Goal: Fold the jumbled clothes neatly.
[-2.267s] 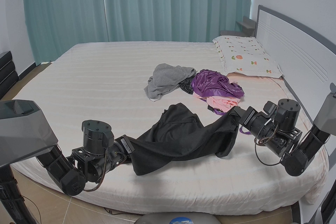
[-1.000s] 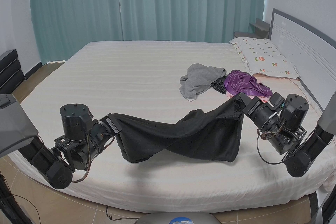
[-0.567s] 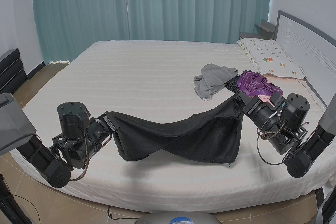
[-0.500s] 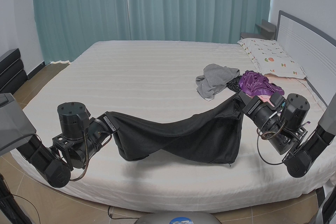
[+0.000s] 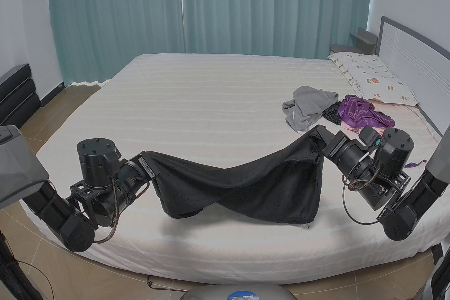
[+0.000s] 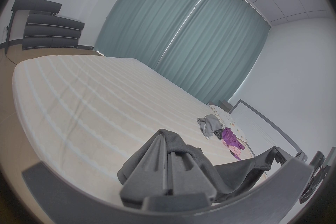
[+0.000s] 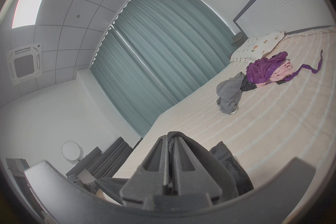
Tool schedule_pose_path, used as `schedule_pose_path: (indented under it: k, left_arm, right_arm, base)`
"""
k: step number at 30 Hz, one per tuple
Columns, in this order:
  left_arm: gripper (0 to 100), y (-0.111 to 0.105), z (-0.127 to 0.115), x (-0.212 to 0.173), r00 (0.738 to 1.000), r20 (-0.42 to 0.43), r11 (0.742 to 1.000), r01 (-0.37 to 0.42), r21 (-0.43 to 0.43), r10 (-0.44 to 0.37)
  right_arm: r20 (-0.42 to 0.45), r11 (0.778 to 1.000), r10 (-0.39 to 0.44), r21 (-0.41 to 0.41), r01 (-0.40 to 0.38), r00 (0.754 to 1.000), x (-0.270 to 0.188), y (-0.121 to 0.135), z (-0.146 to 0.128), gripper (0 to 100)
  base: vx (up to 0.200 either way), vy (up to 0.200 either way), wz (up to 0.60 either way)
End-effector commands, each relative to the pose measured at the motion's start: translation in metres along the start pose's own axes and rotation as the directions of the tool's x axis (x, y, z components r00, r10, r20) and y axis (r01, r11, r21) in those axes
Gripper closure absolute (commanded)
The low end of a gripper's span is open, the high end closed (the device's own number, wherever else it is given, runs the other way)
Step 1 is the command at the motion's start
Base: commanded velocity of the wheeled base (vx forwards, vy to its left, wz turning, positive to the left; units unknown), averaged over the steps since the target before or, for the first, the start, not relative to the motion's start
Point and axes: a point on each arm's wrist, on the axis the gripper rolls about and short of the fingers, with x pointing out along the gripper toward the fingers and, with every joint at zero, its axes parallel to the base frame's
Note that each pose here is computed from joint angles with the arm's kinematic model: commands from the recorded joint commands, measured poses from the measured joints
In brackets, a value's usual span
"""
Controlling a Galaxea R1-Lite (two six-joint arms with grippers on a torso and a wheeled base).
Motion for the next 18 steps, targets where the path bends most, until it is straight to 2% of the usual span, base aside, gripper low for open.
schedule_pose_path:
  k: [1,8,12,15,18]
  left_arm:
    - [100,0.001,-0.002,0.001,1.000,-0.004,1.000,-0.003,0.003,0.003]
    - [100,-0.005,-0.007,-0.001,1.000,-0.020,1.000,0.013,0.012,-0.012]
    - [100,-0.011,-0.007,-0.005,1.000,-0.013,0.997,0.027,0.075,-0.026]
    - [100,-0.015,-0.011,-0.007,0.999,-0.019,0.995,0.034,0.089,-0.033]
    - [100,-0.018,-0.020,-0.014,1.000,-0.024,0.994,0.016,0.108,-0.013]
  right_arm:
    - [-0.006,1.000,0.000,-0.001,0.000,1.000,0.000,0.000,-0.002,100]
    - [-0.027,1.000,-0.008,-0.018,0.008,1.000,-0.009,-0.004,-0.003,100]
    - [-0.012,1.000,-0.008,-0.027,0.008,1.000,-0.015,-0.005,0.000,100]
    - [-0.018,1.000,-0.013,-0.028,0.012,1.000,-0.022,-0.005,0.001,100]
    - [-0.001,1.000,-0.004,-0.024,0.004,1.000,-0.036,-0.003,0.007,100]
  base:
    - [0.000,0.000,0.00]
    - [0.000,0.000,0.00]
    - [0.000,0.000,0.00]
    - [0.000,0.000,0.00]
    - [-0.200,0.000,0.00]
